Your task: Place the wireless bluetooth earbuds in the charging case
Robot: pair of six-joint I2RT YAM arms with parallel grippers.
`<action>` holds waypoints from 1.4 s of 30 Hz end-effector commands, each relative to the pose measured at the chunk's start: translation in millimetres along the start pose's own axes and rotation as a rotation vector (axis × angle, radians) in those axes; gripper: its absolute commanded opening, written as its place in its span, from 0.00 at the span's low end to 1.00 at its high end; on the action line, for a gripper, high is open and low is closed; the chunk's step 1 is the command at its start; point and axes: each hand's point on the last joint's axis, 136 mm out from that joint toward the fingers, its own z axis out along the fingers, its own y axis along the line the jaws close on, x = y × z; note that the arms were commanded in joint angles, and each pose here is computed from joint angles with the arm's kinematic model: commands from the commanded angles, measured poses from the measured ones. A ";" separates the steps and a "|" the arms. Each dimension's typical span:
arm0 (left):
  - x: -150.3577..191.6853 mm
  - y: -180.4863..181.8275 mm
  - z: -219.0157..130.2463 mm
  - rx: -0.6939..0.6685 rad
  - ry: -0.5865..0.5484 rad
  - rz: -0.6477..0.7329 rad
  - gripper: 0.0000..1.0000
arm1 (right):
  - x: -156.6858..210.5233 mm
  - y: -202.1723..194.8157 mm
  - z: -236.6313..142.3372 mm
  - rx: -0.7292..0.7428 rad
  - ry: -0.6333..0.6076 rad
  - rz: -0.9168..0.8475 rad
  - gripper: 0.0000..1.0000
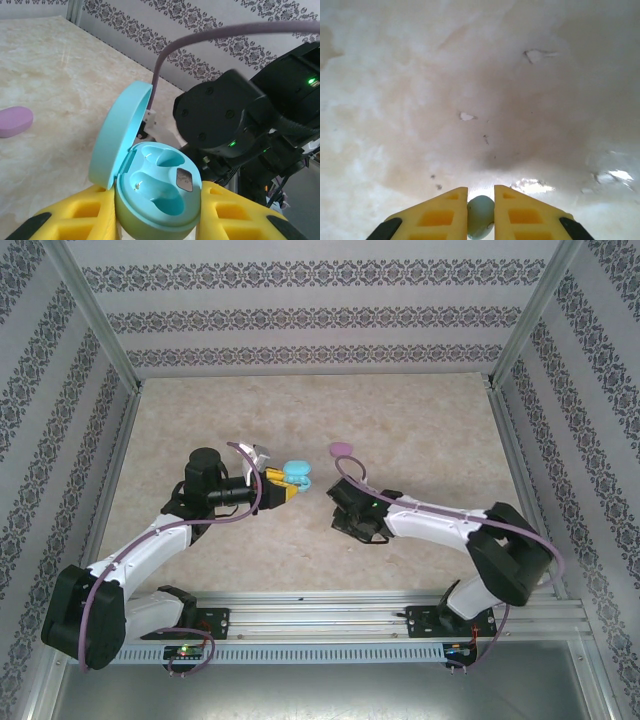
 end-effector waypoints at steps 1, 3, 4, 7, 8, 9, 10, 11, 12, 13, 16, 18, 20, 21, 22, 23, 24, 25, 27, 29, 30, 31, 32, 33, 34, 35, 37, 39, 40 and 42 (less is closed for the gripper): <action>-14.8 -17.1 1.5 0.061 -0.037 0.098 0.09 | -17.4 -2.5 -32.5 0.003 -0.064 -0.038 0.15; -16.6 -21.3 1.0 0.074 -0.052 0.127 0.09 | -21.0 -1.9 -51.2 -0.008 -0.080 -0.054 0.15; -16.9 -23.0 1.1 0.079 -0.057 0.138 0.08 | -22.6 -0.6 -60.3 -0.017 -0.089 -0.063 0.14; -17.7 -29.7 1.9 0.112 -0.076 0.177 0.09 | -29.9 3.4 -92.2 -0.044 -0.142 -0.089 0.13; -19.2 -32.1 2.3 0.125 -0.085 0.195 0.09 | -32.6 6.1 -102.8 -0.058 -0.159 -0.097 0.13; -20.5 -34.9 2.7 0.137 -0.093 0.211 0.09 | -34.6 10.3 -113.2 -0.078 -0.175 -0.103 0.13; -20.3 -35.6 3.2 0.144 -0.094 0.221 0.09 | -35.6 12.5 -121.8 -0.088 -0.186 -0.110 0.13; -21.5 -37.3 3.5 0.149 -0.097 0.235 0.09 | -37.0 16.8 -132.8 -0.107 -0.199 -0.119 0.13; -21.4 -38.4 4.0 0.154 -0.096 0.245 0.09 | -37.4 21.3 -143.2 -0.122 -0.210 -0.131 0.12; -21.9 -38.6 4.2 0.154 -0.097 0.256 0.09 | -37.3 24.9 -151.2 -0.132 -0.218 -0.142 0.12; -21.0 -39.1 5.9 0.154 -0.089 0.280 0.09 | -37.4 37.5 -177.5 -0.154 -0.253 -0.184 0.12; -20.5 -39.9 7.5 0.157 -0.083 0.291 0.09 | -34.1 46.8 -188.0 -0.165 -0.259 -0.206 0.11; -19.6 -40.2 9.4 0.161 -0.079 0.295 0.09 | -30.5 57.3 -195.1 -0.176 -0.260 -0.226 0.10; -20.1 -40.6 9.9 0.163 -0.078 0.298 0.09 | -28.3 63.5 -198.0 -0.179 -0.263 -0.241 0.10; -19.1 -40.6 10.6 0.165 -0.074 0.295 0.09 | -26.5 68.9 -198.7 -0.177 -0.263 -0.254 0.10; -19.7 -40.9 10.9 0.166 -0.074 0.298 0.09 | -25.0 76.1 -200.8 -0.180 -0.264 -0.269 0.10; -19.1 -41.3 11.5 0.168 -0.072 0.298 0.09 | -23.5 83.3 -202.3 -0.184 -0.262 -0.285 0.10; -19.0 -41.8 11.7 0.170 -0.071 0.299 0.09 | -22.4 89.1 -202.4 -0.185 -0.260 -0.296 0.10; -18.3 -42.2 12.1 0.171 -0.066 0.301 0.09 | -19.2 102.8 -202.0 -0.200 -0.249 -0.317 0.10; -17.9 -42.8 12.9 0.173 -0.061 0.303 0.09 | -16.7 112.6 -199.2 -0.216 -0.237 -0.327 0.10; -18.4 -43.0 12.9 0.173 -0.061 0.306 0.09 | -15.0 117.3 -196.9 -0.223 -0.229 -0.332 0.10; -18.0 -43.0 13.1 0.173 -0.059 0.306 0.09 | -14.1 120.7 -194.9 -0.228 -0.225 -0.335 0.10; -18.8 -43.7 13.1 0.174 -0.060 0.309 0.09 | -13.0 123.7 -192.5 -0.231 -0.219 -0.336 0.10; -18.2 -43.6 13.9 0.175 -0.058 0.309 0.09 | -12.3 127.0 -190.9 -0.236 -0.216 -0.340 0.10; -18.2 -43.7 13.9 0.176 -0.057 0.308 0.09 | -12.3 129.4 -189.5 -0.237 -0.213 -0.340 0.10; -18.0 -44.1 14.2 0.177 -0.057 0.308 0.09 | -12.0 132.3 -188.3 -0.240 -0.212 -0.344 0.10; -17.5 -44.7 14.7 0.179 -0.055 0.307 0.09 | -11.3 136.3 -185.4 -0.240 -0.206 -0.349 0.10; -17.0 -45.2 15.0 0.181 -0.054 0.306 0.09 | -10.7 140.2 -183.5 -0.243 -0.200 -0.352 0.10; -16.8 -45.3 15.3 0.181 -0.053 0.306 0.09 | -11.0 141.8 -183.0 -0.244 -0.198 -0.354 0.10; -16.1 -46.0 15.8 0.183 -0.051 0.306 0.09 | -11.5 144.3 -182.0 -0.247 -0.199 -0.355 0.10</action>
